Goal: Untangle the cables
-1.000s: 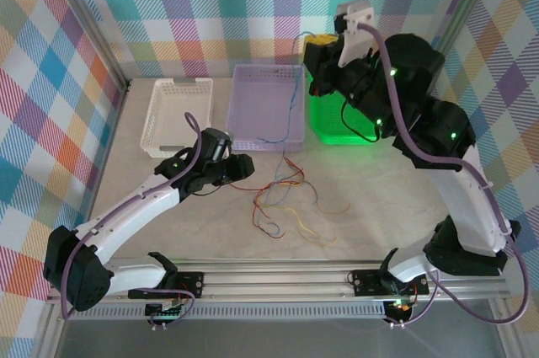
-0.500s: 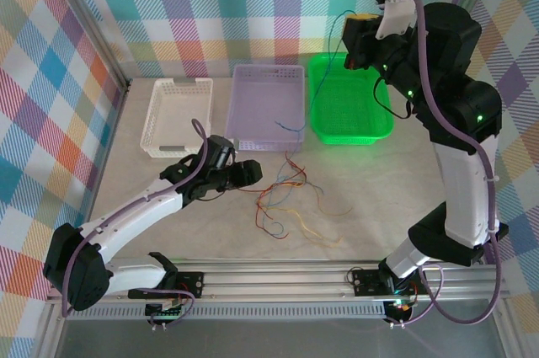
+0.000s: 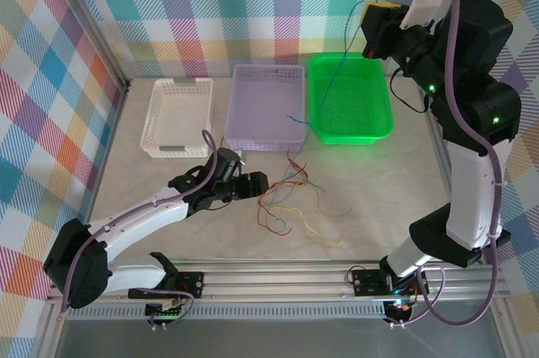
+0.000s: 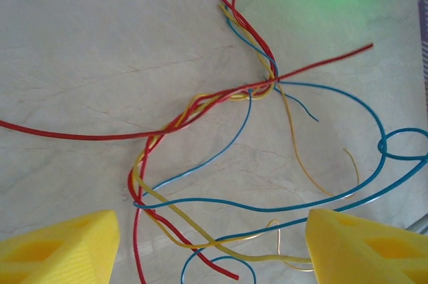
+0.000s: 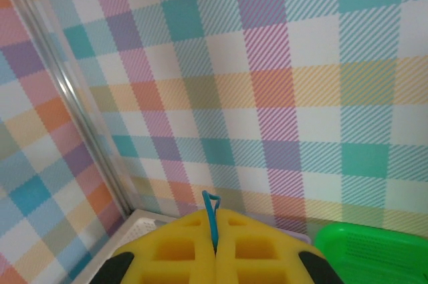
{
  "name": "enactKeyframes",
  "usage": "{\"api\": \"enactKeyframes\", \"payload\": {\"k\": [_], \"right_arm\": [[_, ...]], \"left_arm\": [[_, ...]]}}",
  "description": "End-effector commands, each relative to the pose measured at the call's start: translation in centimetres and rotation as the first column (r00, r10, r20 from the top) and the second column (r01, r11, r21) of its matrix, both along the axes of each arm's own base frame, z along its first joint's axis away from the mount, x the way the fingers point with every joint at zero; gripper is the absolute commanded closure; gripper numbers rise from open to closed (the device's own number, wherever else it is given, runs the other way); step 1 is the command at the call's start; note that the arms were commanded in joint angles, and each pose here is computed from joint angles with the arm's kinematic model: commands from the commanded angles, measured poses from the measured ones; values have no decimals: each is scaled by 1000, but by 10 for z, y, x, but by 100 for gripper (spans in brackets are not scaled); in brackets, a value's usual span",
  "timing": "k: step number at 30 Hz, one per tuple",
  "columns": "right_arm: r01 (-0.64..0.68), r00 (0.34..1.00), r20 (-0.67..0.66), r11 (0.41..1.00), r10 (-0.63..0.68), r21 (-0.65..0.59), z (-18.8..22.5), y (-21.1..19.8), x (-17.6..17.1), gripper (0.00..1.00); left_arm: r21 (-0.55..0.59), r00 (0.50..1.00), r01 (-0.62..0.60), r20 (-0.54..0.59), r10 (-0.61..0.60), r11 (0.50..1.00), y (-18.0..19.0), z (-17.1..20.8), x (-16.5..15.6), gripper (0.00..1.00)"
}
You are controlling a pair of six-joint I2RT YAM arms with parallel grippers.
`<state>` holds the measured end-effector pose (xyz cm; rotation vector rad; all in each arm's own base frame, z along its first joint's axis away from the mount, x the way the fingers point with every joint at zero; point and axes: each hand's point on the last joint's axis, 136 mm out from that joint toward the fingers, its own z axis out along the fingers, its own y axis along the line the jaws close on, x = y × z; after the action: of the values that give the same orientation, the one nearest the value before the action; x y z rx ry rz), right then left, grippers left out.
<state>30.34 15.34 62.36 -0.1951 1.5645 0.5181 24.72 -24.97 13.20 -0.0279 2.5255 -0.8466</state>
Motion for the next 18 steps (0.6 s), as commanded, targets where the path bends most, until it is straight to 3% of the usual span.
{"api": "enactKeyframes", "payload": {"k": [1, 6, 11, 18], "right_arm": [[-57, 998, 37, 997, 55, 55, 17, 1, -17, 100], [-110, 994, -10, 993, 111, 52, 1, 11, -18, 100], [-141, 989, -33, 989, 142, 50, -7, 16, -21, 100], [-189, 979, -61, 980, 193, 61, -14, 24, -25, 100]], "left_arm": [[-127, 997, 43, 75, -33, 991, -28, 16, 5, 25], [-247, 975, 116, 212, -63, 962, -52, 50, 8, 21], [-296, 939, 196, 330, -92, 935, -70, 84, 7, 20], [-313, 915, 265, 379, -136, 912, -92, 95, 6, 20]]}}
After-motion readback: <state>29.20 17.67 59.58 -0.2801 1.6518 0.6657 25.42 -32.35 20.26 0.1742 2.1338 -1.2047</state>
